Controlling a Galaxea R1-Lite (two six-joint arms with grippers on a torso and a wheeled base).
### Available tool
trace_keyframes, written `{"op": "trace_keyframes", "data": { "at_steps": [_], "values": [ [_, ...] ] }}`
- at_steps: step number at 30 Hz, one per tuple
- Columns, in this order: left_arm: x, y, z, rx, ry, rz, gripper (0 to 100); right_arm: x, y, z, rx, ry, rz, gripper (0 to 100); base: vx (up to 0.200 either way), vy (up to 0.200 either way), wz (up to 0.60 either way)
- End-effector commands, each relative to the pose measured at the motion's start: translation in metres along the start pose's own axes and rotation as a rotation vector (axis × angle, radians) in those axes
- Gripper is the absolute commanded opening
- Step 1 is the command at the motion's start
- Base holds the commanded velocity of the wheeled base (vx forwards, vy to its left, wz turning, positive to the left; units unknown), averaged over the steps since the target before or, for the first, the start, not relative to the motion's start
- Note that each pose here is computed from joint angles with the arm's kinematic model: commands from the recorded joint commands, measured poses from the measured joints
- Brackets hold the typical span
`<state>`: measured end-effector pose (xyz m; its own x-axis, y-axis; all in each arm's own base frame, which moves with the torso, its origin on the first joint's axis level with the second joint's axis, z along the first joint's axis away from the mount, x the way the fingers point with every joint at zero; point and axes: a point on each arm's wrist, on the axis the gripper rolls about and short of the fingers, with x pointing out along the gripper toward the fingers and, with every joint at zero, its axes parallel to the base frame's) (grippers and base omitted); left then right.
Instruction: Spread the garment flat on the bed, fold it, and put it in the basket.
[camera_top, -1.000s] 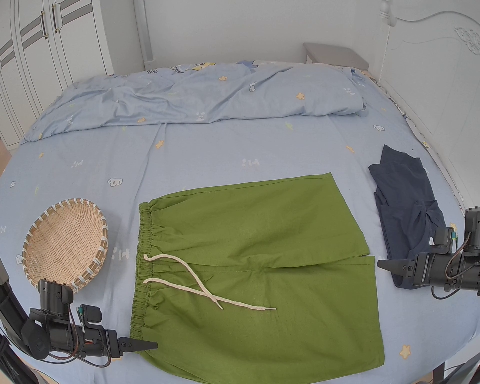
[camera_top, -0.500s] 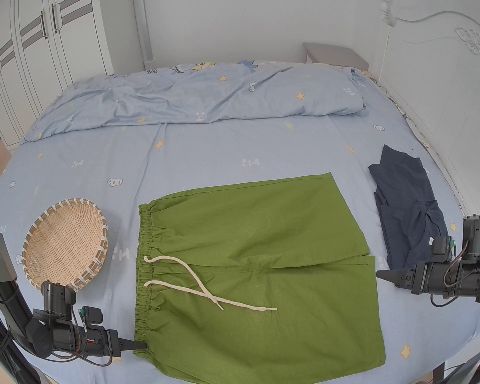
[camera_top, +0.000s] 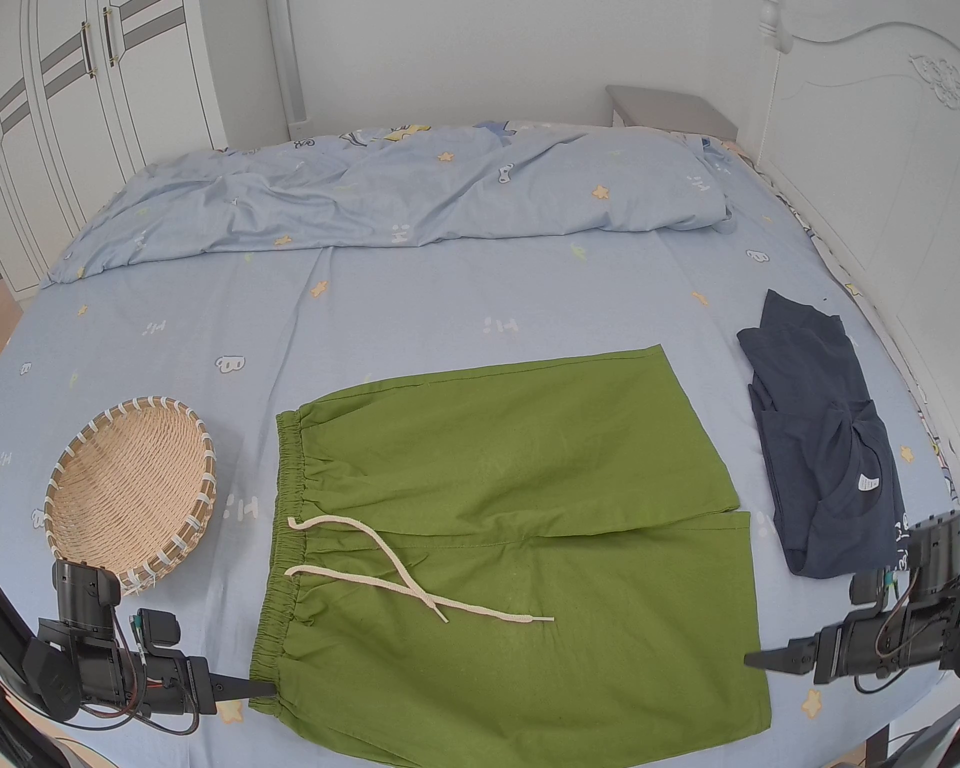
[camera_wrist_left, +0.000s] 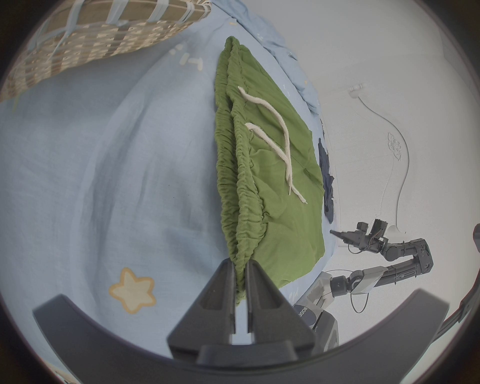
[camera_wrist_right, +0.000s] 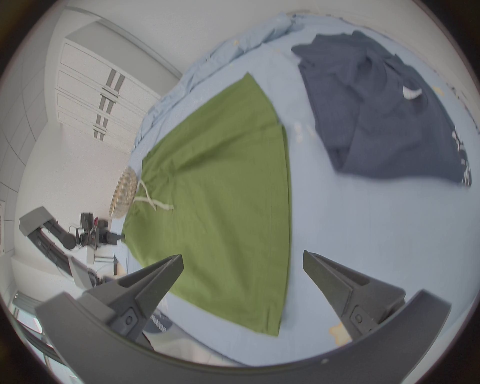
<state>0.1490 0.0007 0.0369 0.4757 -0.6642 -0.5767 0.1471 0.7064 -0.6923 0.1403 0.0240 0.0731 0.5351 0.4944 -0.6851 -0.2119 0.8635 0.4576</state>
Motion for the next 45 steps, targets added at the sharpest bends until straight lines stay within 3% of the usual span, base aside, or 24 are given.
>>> {"op": "trace_keyframes", "data": {
  "at_steps": [1,11,15,19,40,45],
  "values": [
    [-0.003,-0.002,-0.003,0.013,-0.007,-0.002,0,0.006,-0.008,-0.027,0.018,0.139,0.006,100,0.000,0.000,0.00],
    [-0.002,-0.002,-0.004,0.021,0.000,-0.006,0,0.010,-0.013,-0.042,0.016,0.242,0.003,100,0.000,0.000,0.00],
    [-0.002,-0.002,-0.003,0.022,-0.002,-0.007,0,0.013,-0.012,-0.044,0.046,0.273,0.098,100,0.000,0.000,0.00],
    [-0.002,-0.002,-0.004,0.024,0.002,-0.009,0,0.021,-0.016,-0.045,0.075,0.325,0.116,100,0.000,0.000,0.00],
    [0.001,0.001,-0.004,0.027,0.019,-0.006,0,0.031,-0.021,-0.044,0.072,0.349,0.118,100,0.000,0.000,0.00],
    [0.001,0.001,-0.004,0.029,0.020,-0.006,0,0.034,-0.021,-0.044,0.085,0.356,0.159,100,0.000,0.000,0.00]
  ]
}}
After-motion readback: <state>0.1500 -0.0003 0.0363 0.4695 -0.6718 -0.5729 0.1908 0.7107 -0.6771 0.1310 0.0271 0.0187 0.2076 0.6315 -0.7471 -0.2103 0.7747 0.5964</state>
